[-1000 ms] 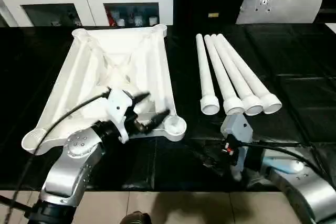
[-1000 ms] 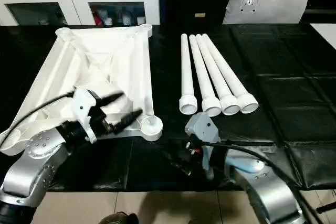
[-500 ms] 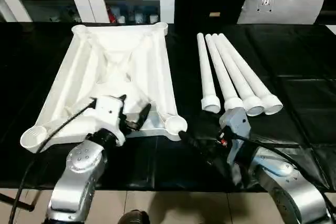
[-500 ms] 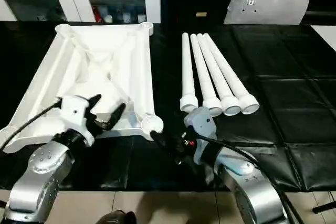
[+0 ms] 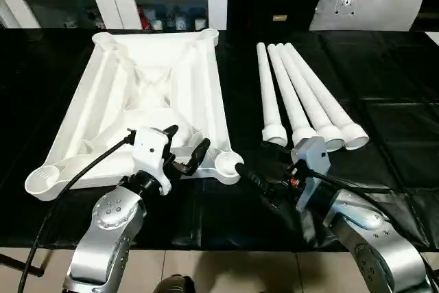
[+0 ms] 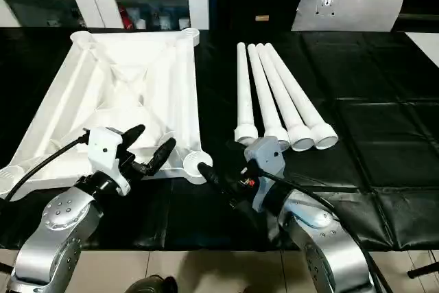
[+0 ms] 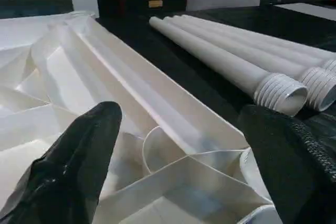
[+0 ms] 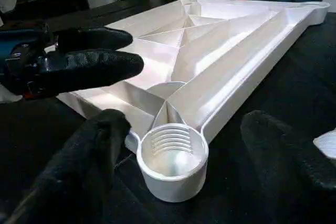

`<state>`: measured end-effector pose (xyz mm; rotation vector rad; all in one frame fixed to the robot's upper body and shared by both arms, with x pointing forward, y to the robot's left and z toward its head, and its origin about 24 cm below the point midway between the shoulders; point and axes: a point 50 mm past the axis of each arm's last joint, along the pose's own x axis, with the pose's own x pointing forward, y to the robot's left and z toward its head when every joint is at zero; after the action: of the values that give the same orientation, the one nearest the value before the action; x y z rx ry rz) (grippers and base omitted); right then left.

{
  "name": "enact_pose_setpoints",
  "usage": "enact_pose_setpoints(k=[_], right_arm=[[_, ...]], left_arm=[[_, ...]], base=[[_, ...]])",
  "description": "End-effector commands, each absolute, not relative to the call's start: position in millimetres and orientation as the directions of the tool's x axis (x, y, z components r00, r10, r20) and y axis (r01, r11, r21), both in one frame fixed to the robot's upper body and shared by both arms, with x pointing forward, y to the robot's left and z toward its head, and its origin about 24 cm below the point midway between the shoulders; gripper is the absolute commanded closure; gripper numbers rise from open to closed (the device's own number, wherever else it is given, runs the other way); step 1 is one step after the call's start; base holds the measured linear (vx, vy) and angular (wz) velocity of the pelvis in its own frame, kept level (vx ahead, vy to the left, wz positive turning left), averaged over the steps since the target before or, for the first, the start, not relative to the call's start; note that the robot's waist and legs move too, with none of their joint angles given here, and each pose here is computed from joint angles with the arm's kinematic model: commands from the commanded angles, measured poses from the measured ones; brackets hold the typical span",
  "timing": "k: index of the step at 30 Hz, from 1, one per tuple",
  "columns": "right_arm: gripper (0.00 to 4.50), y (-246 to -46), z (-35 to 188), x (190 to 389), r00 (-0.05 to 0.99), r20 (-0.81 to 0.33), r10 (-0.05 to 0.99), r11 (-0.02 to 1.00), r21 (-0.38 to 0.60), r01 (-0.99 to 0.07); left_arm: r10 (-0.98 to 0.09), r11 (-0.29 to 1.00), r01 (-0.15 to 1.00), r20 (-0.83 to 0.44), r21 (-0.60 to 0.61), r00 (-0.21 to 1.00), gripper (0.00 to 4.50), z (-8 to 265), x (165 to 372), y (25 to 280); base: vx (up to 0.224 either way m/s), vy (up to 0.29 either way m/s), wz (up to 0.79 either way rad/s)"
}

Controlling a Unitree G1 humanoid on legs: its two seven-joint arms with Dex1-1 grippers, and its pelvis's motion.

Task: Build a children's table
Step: Move table base

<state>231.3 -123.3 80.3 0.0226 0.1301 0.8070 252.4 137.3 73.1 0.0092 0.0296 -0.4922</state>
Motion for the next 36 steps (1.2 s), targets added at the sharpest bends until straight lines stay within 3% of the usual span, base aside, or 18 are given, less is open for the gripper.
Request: enact_pose_setpoints(k=[1, 7, 11, 12, 14, 16, 18, 20, 23, 24, 26, 29, 30, 32, 33, 36], right_arm=[[1.01, -122.0, 84.8, 230.4, 0.675, -0.093, 0.732, 0.681, 0.07, -0.729], [1.54, -122.9, 84.9, 230.7, 0.677, -0.093, 0.731, 0.682, 0.067, -0.728], [1.66, -125.1, 83.2, 232.5, 0.697, -0.109, 0.709, 0.703, 0.038, -0.71], [1.72, -126.4, 81.7, 233.8, 0.706, -0.12, 0.698, 0.714, 0.029, -0.7], [1.42, -126.4, 81.8, 233.7, 0.704, -0.119, 0.7, 0.712, 0.03, -0.702], [1.35, -125.3, 83.2, 230.6, 0.676, -0.111, 0.729, 0.683, 0.044, -0.729], [1.1, -124.8, 83.5, 229.6, 0.666, -0.11, 0.738, 0.673, 0.048, -0.738], [0.98, -124.9, 83.3, 228.2, 0.651, -0.117, 0.75, 0.658, 0.041, -0.751], [0.67, -125.2, 82.8, 227.8, 0.647, -0.121, 0.753, 0.654, 0.037, -0.755], [0.67, -126.6, 82.2, 226.8, 0.642, -0.127, 0.756, 0.65, 0.033, -0.759], [0.45, -128.7, 81.8, 226.0, 0.642, -0.133, 0.755, 0.65, 0.028, -0.759], [0.14, -130.0, 81.4, 225.9, 0.644, -0.136, 0.753, 0.652, 0.025, -0.757], [0.06, -131.4, 80.6, 225.9, 0.652, -0.134, 0.747, 0.66, 0.03, -0.75], [0.01, -131.8, 80.5, 226.0, 0.656, -0.135, 0.743, 0.664, 0.028, -0.747], [0.01, -131.8, 80.4, 225.9, 0.657, -0.134, 0.742, 0.666, 0.03, -0.745], [0.01, -131.2, 80.5, 225.5, 0.657, -0.132, 0.742, 0.666, 0.032, -0.745]], left_arm=[[-0.477, 0.879, 0.478, -0.034, 0.005, 0.878, 0.71, 74.2, 250.5, 137.9], [-0.48, 0.877, 0.48, -0.031, 0.005, 0.877, 0.71, 74.1, 250.3, 138.5], [-0.469, 0.882, 0.471, -0.039, 0.031, 0.882, 0.71, 73.1, 250.6, 139.9], [-0.525, 0.848, 0.527, -0.058, 0.045, 0.849, 0.36, 71.6, 247.6, 137.5], [-0.551, 0.831, 0.554, -0.065, 0.048, 0.832, 0.01, 71.4, 245.8, 137.1], [-0.729, 0.677, 0.735, -0.101, 0.034, 0.677, 0.01, 72.1, 230.4, 136.8], [-0.766, 0.639, 0.769, -0.091, 0.007, 0.637, 0.01, 74.0, 226.5, 136.4], [-0.868, 0.492, 0.867, -0.116, -0.079, 0.483, 0.01, 75.0, 211.6, 138.0], [-0.9, 0.428, 0.895, -0.145, -0.124, 0.41, 0.01, 73.2, 205.1, 141.5], [-0.917, 0.377, 0.907, -0.212, -0.187, 0.337, 0.01, 68.1, 198.7, 147.9], [-0.937, 0.33, 0.895, -0.219, -0.301, 0.272, 0.01, 67.3, 192.1, 152.3], [-0.943, 0.331, 0.879, -0.161, -0.343, 0.293, 0.01, 71.8, 194.1, 151.6], [-0.917, 0.352, 0.838, 0.025, -0.417, 0.398, 0.01, 84.5, 204.7, 146.4], [-0.898, 0.366, 0.824, 0.068, -0.433, 0.434, 0.0, 87.3, 208.3, 145.6], [-0.833, 0.417, 0.781, 0.148, -0.465, 0.532, 0.0, 92.5, 217.4, 144.2], [-0.732, 0.47, 0.715, 0.223, -0.517, 0.643, 0.0, 96.9, 228.0, 145.0]], base=[[0.0, 0.0, 0.0], [0.0, 0.0, 0.0], [0.0, 0.0, 0.0], [0.0, 0.0, 0.0], [0.0, 0.0, 0.0], [0.0, 0.0, 0.0], [0.0, 0.0, 0.0], [0.0, 0.0, 0.0], [0.0, 0.0, 0.0], [0.0, 0.0, 0.0], [0.0, 0.0, 0.0], [0.0, 0.0, 0.0], [0.0, 0.0, 0.0], [0.0, 0.0, 0.0], [0.0, 0.0, 0.0], [0.0, 0.0, 0.0]])
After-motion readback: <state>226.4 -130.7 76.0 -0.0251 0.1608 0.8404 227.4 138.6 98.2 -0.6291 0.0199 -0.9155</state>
